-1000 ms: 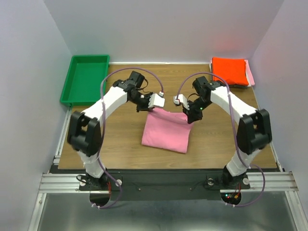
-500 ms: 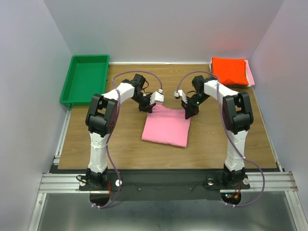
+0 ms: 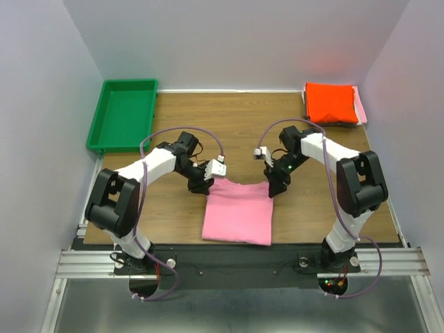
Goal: Fold and stack the t-shirts
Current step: Fold the tshirt
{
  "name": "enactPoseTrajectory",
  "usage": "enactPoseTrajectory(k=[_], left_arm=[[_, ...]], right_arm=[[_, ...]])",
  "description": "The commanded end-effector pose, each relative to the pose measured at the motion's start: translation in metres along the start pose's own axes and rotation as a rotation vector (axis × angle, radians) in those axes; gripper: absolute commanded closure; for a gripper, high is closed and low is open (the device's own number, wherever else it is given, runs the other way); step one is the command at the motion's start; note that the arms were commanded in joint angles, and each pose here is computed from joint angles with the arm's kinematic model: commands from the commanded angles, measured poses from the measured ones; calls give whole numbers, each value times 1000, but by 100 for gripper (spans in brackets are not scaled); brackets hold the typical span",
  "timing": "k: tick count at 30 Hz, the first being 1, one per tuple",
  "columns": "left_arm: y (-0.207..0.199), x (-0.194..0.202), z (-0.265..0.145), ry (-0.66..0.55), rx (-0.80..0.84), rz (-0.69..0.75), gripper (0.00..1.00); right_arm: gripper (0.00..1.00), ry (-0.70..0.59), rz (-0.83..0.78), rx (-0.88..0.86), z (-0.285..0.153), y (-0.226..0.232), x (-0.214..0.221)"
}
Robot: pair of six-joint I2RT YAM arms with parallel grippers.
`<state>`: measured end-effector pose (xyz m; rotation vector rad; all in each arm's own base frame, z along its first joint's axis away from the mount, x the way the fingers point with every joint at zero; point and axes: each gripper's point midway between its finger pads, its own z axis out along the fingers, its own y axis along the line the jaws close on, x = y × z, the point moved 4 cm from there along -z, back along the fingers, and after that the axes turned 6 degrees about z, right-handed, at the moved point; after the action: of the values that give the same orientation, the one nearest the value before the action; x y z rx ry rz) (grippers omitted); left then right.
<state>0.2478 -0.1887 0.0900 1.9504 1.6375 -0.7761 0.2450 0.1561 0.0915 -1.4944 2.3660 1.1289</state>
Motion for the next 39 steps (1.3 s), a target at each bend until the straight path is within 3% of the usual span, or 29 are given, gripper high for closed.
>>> enactPoseTrajectory(k=[1, 5, 10, 14, 24, 27, 30, 31, 37, 39], left_arm=[[-1, -23, -20, -68, -62, 19, 49], [4, -55, -18, -127, -90, 67, 46], [15, -89, 6, -163, -152, 157, 46], [25, -96, 27, -160, -139, 139, 46], [33, -87, 75, -109, -73, 109, 47], [34, -85, 81, -100, -53, 94, 53], [29, -85, 82, -98, -25, 110, 66], [27, -86, 83, -99, -17, 130, 75], [15, -96, 65, -119, -30, 168, 100], [9, -99, 58, -127, -41, 172, 100]], right_arm=[[45, -89, 69, 22, -20, 14, -23], [49, -190, 114, -16, -28, 9, -58], [68, -307, 279, -89, -11, -25, -93], [76, -366, 375, -134, -2, -42, -113], [78, -359, 529, -137, 21, -56, -100], [78, -355, 531, -141, 23, -55, -97], [78, -358, 530, -144, 23, -55, -97], [78, -359, 532, -144, 22, -56, -97], [79, -371, 531, -174, 21, -50, -101], [80, -368, 539, -207, 24, -46, -102]])
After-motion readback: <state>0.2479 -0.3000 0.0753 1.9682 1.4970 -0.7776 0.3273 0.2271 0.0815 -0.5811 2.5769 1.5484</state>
